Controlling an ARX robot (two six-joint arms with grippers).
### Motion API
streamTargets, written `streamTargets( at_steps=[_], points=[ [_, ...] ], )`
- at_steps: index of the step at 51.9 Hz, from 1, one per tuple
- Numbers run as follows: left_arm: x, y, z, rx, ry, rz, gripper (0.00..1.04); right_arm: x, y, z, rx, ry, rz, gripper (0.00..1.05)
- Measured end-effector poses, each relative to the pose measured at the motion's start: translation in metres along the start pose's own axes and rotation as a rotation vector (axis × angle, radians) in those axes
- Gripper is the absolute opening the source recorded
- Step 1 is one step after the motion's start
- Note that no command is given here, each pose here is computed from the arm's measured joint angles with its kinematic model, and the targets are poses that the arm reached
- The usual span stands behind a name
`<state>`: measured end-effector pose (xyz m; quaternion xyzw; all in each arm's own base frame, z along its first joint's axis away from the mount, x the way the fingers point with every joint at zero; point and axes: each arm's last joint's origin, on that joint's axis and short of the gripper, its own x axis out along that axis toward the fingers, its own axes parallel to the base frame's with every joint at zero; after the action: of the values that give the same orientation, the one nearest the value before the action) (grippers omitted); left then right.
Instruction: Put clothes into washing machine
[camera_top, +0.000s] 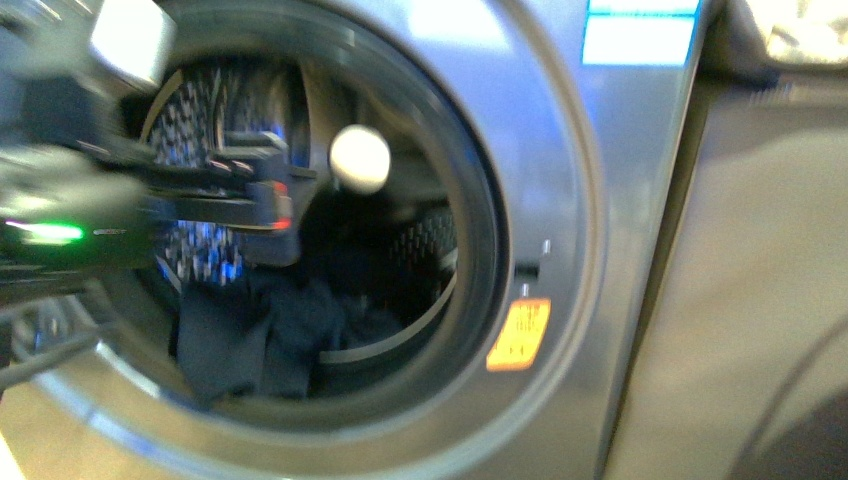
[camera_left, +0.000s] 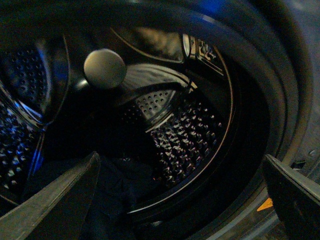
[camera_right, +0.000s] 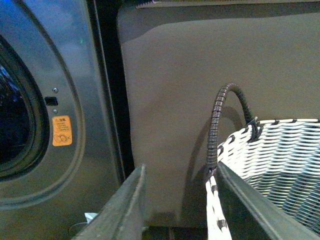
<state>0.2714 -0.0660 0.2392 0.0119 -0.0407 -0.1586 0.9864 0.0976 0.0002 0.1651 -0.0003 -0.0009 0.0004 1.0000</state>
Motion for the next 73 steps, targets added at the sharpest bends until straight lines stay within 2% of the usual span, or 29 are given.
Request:
streamTargets(
  at_steps=[5, 8, 10, 12, 22, 29, 44, 73],
  points=[
    [-0.021, 0.001, 0.025, 0.03, -0.044, 0.003, 0.98, 0.0, 0.0, 0.0, 0.0, 0.0, 0.0, 0.71],
    [-0.032, 0.003, 0.03, 0.006, 0.022, 0.156, 0.88, 0.0, 0.0, 0.0, 0.0, 0.0, 0.0, 0.81],
    [-0.046, 0.006, 0.025, -0.005, 0.06, 0.273, 0.78, 0.0, 0.0, 0.0, 0.0, 0.0, 0.0, 0.9],
    [-0.056, 0.009, 0.018, -0.008, 0.069, 0.299, 0.69, 0.0, 0.0, 0.0, 0.001, 0.0, 0.0, 0.99],
    [-0.088, 0.015, -0.014, -0.021, 0.107, 0.315, 0.31, 0.0, 0.0, 0.0, 0.001, 0.0, 0.0, 0.97],
    [-0.109, 0.016, -0.025, -0.024, 0.091, 0.312, 0.03, 0.0, 0.0, 0.0, 0.0, 0.0, 0.0, 0.97],
    [-0.139, 0.023, -0.042, -0.026, 0.088, 0.319, 0.04, 0.0, 0.0, 0.0, 0.001, 0.0, 0.0, 0.97],
    [-0.165, 0.014, -0.058, -0.024, 0.074, 0.317, 0.04, 0.0, 0.0, 0.0, 0.0, 0.0, 0.0, 0.97]
  ],
)
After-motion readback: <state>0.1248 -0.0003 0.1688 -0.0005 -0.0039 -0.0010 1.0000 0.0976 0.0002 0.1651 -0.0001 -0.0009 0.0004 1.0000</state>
